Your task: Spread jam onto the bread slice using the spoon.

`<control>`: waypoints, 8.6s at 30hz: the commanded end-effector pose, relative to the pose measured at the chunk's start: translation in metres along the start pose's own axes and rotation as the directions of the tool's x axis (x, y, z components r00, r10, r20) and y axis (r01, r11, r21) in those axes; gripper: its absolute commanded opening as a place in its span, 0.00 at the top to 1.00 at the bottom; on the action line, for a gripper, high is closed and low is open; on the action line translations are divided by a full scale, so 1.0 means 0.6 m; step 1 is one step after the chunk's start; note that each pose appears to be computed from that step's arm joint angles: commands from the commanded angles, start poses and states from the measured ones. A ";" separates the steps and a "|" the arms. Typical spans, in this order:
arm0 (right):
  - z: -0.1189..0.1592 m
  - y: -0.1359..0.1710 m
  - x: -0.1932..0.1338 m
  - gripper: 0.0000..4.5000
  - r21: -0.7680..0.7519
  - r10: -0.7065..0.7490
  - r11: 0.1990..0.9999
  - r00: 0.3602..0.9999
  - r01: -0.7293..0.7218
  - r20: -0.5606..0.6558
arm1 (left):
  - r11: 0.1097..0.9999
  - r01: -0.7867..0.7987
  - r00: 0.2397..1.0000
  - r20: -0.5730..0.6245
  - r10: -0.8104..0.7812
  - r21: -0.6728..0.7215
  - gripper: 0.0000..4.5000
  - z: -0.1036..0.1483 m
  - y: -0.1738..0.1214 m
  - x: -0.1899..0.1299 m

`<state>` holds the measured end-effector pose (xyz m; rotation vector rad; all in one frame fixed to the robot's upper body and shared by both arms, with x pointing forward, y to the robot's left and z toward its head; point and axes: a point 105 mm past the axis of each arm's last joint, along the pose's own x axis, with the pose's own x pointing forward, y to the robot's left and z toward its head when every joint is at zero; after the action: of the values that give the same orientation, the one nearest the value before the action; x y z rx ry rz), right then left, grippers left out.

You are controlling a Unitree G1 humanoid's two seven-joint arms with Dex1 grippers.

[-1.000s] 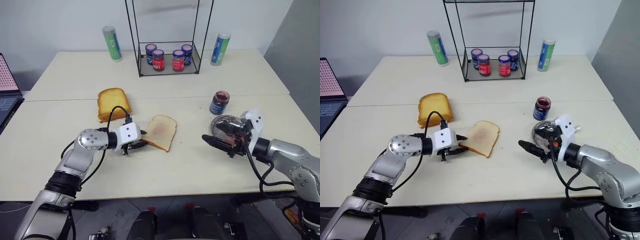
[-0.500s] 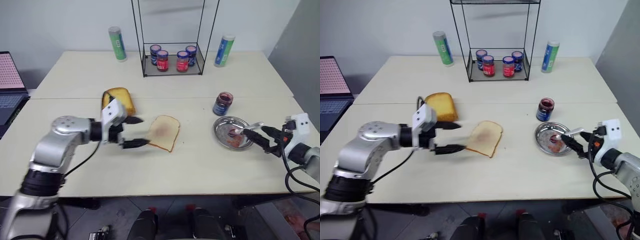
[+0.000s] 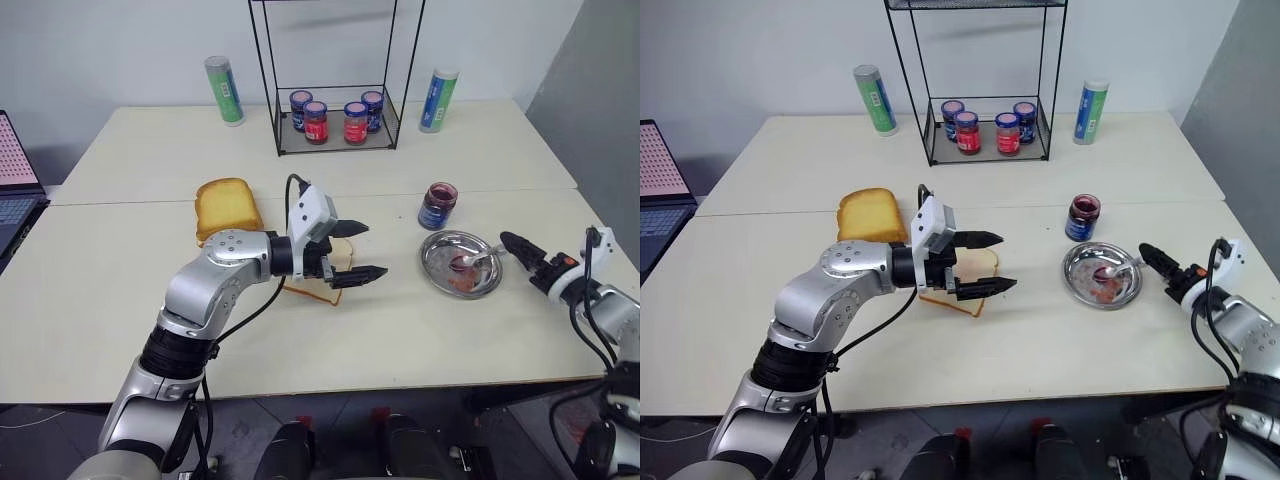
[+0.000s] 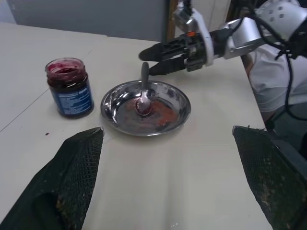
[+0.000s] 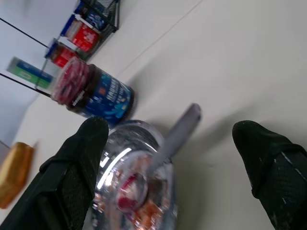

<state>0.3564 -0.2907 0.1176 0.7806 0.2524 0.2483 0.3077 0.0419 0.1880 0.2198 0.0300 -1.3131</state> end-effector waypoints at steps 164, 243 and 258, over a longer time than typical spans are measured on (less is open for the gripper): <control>0.106 0.178 0.126 0.99 -0.036 0.063 0.998 0.947 -0.055 0.315 | 0.952 -0.302 0.947 0.133 0.294 0.043 0.00 0.041 0.071 -0.011; -0.189 0.372 0.168 0.99 -0.593 0.444 0.696 0.892 -0.405 -0.087 | 0.778 -0.616 0.787 -0.075 0.612 -0.125 0.00 -0.095 -0.070 -0.199; -0.205 0.374 0.165 0.99 0.127 0.422 0.905 0.898 -0.407 -0.126 | 0.794 -0.598 0.801 -0.065 0.595 -0.105 0.00 -0.085 -0.062 -0.198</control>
<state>0.3855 -0.0281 0.1720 0.8796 0.2503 0.6761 0.2474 0.1571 0.1417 0.1110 0.0914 -0.6550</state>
